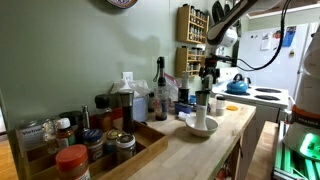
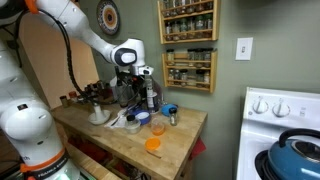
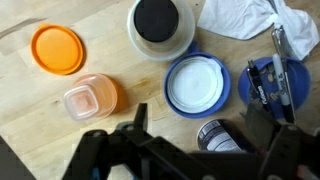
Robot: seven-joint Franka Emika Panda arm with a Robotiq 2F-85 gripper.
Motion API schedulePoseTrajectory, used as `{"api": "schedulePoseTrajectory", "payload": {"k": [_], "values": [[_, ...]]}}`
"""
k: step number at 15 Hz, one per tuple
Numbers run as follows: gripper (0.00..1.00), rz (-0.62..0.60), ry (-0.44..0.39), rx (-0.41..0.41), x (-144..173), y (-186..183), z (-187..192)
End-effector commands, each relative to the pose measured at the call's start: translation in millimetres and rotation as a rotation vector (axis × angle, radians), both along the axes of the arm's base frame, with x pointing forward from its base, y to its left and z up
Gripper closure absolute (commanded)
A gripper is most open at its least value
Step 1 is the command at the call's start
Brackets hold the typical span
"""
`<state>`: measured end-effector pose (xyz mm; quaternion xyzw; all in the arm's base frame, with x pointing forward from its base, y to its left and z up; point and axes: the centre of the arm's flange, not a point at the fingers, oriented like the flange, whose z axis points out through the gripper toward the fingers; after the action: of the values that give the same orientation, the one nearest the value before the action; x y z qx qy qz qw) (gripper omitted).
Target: Move the cup on the right to the condiment tray
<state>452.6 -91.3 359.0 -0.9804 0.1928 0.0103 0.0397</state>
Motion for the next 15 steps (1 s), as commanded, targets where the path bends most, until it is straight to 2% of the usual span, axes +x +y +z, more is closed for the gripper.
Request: {"api": "schedulePoseTrajectory", "payload": {"k": [1, 3, 4, 8, 11, 12, 15], "values": [[0.0, 0.011, 0.024, 0.068, 20.0, -14.1, -56.4], [0.0, -0.027, 0.034, 0.093, 25.9, -17.5, -73.8], [0.0, -0.013, 0.031, 0.059, 10.4, -11.5, -55.1], [0.0, -0.013, 0.035, 0.059, 14.6, -12.1, -60.7], [0.0, -0.142, 0.004, 0.077, 27.1, -16.6, -69.2], [0.0, -0.127, 0.003, 0.084, 30.1, -16.9, -74.6], [0.0, -0.142, -0.033, 0.039, 42.4, -20.7, -93.3]]}}
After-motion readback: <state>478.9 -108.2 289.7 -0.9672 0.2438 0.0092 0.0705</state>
